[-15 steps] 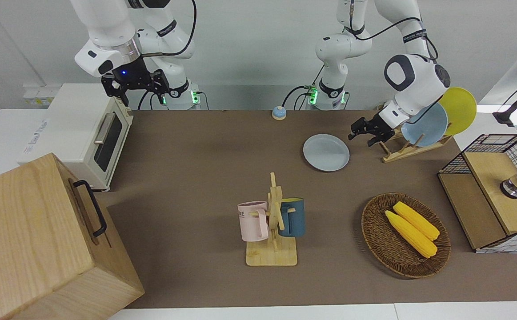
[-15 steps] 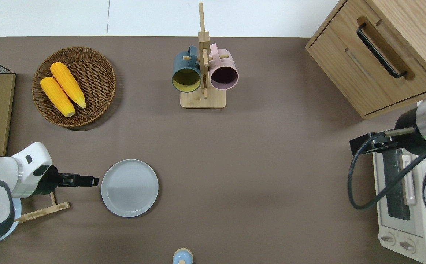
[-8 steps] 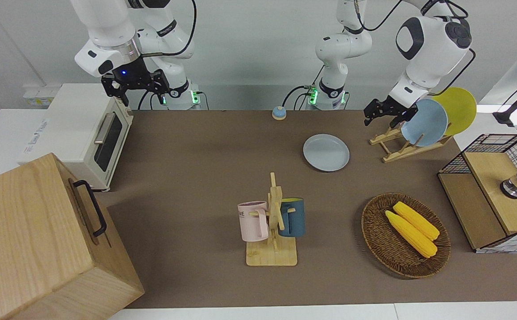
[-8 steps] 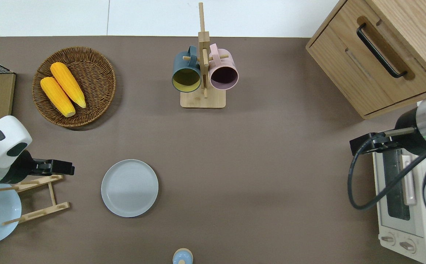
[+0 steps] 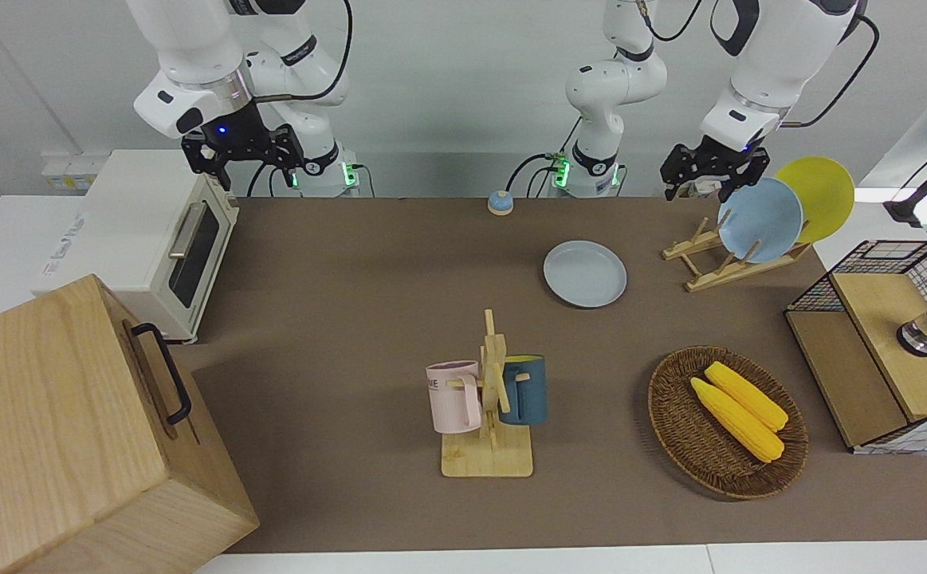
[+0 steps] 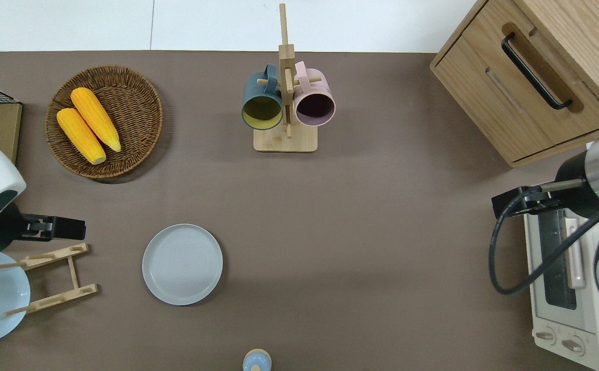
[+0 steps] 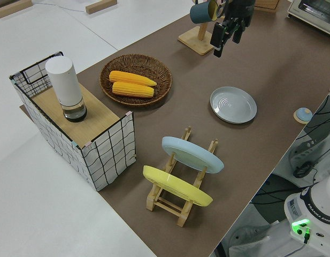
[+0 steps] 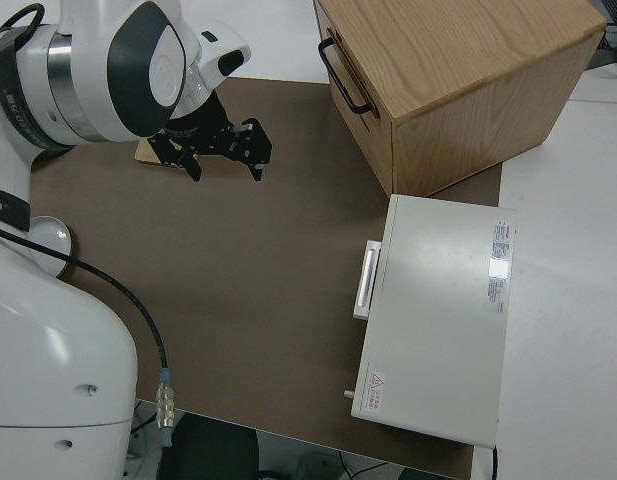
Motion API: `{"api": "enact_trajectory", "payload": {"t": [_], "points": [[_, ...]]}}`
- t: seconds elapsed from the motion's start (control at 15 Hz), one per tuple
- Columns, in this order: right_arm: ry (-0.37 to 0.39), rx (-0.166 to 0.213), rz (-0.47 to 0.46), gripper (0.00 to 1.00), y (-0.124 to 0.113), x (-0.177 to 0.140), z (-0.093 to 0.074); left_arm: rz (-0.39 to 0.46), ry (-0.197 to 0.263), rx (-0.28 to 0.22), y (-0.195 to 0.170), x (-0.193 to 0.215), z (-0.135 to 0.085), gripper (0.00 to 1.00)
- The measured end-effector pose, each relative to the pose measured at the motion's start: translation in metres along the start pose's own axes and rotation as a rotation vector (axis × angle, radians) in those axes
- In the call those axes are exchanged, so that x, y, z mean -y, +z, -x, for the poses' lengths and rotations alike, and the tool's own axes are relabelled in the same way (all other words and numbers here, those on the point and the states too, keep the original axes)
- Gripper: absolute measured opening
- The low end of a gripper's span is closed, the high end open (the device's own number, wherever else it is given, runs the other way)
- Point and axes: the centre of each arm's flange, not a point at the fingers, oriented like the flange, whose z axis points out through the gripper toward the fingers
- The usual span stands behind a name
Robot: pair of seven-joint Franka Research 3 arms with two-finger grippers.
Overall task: Pick gray plate from low plate rack and place it on table with left arm
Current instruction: 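Open the left gripper and withdraw it back toward the rack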
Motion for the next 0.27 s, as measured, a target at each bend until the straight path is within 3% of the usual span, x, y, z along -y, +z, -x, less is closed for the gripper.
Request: {"api": "enact_trajectory", "payload": {"t": [0.27], "points": [[0.000, 0.000, 0.000, 0.99, 0.0000, 0.0000, 0.0000, -0.004, 0.002, -0.011, -0.0147, -0.0013, 0.0011, 1.00]]}}
